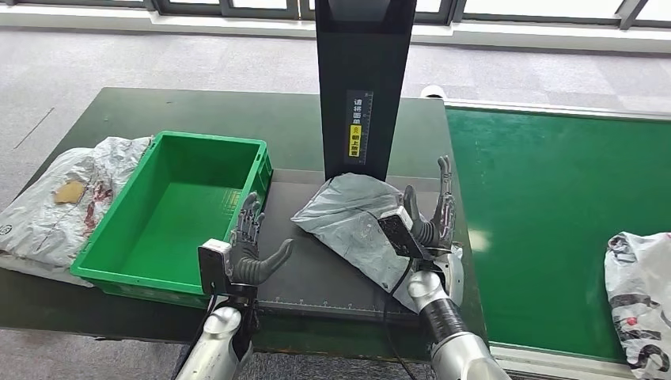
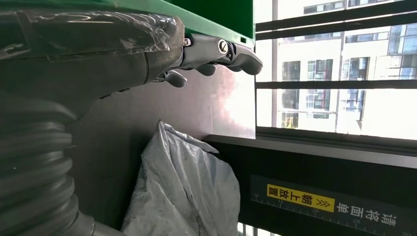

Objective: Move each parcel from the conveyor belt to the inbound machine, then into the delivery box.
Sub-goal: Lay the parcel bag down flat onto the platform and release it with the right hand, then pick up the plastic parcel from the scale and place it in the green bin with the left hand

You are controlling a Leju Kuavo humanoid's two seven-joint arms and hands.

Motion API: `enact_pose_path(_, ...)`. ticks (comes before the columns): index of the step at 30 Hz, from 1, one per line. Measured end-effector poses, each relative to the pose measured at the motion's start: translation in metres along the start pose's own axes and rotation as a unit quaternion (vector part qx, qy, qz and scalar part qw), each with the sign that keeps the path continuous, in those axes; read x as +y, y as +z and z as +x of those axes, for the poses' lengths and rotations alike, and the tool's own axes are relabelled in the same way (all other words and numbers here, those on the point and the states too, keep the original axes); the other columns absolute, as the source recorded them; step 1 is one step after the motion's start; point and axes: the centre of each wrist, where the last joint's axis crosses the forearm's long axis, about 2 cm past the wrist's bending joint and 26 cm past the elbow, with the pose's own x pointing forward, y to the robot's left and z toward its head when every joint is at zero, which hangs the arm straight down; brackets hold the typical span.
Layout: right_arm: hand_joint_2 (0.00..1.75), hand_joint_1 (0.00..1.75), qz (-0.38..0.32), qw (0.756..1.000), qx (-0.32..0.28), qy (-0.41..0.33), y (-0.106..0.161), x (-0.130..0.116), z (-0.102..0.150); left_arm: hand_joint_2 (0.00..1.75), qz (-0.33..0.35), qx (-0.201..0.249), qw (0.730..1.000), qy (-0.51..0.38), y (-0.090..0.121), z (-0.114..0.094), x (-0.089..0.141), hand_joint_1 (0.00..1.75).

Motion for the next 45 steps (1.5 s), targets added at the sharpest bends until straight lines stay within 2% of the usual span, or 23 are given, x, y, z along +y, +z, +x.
enact_pose_path(8, 0.0, 0.0, -0.163, 0.986, -0.016, 0.03, 0.003, -0.056, 0.007, 1.75, 0.002, -0.019, 0.999, -0.026, -0.005, 0.006, 0.0, 0.0)
enact_pose_path(15, 0.0, 0.0, -0.224, 0.973, -0.043, 0.042, 0.001, -0.084, 0.018, 1.75, -0.012, -0.046, 0.998, -0.032, -0.013, 0.016, -0.004, 0.0)
enact_pose_path(20, 0.0, 0.0, -0.299, 0.949, -0.085, 0.055, -0.008, -0.122, 0.036, 1.75, -0.075, -0.105, 0.988, -0.08, -0.034, 0.036, -0.028, 0.0)
enact_pose_path(22, 0.87, 0.0, -0.33, 0.937, -0.101, 0.054, -0.01, -0.137, 0.044, 1.75, -0.12, -0.135, 0.976, -0.123, -0.05, 0.047, -0.048, 0.0)
enact_pose_path(24, 1.75, 0.0, -0.35, 0.928, -0.112, 0.054, -0.012, -0.148, 0.049, 1.75, -0.161, -0.145, 0.96, -0.176, -0.066, 0.057, -0.069, 0.0)
enact_pose_path(27, 1.75, 0.0, -0.367, 0.921, -0.122, 0.054, -0.013, -0.157, 0.055, 1.75, -0.214, -0.109, 0.934, -0.266, -0.076, 0.063, -0.096, 0.0)
enact_pose_path(31, 1.75, 0.0, -0.377, 0.915, -0.13, 0.057, -0.013, -0.163, 0.058, 1.75, -0.278, -0.052, 0.89, -0.358, -0.071, 0.056, -0.117, 0.0)
enact_pose_path(37, 1.75, 0.0, -0.385, 0.912, -0.133, 0.055, -0.013, -0.167, 0.06, 1.75, -0.324, -0.013, 0.852, -0.411, -0.057, 0.038, -0.121, 0.0)
enact_pose_path(45, 1.75, 0.0, -0.386, 0.911, -0.134, 0.055, -0.013, -0.167, 0.06, 1.75, -0.348, 0.014, 0.811, -0.471, -0.051, 0.028, -0.117, 0.0)
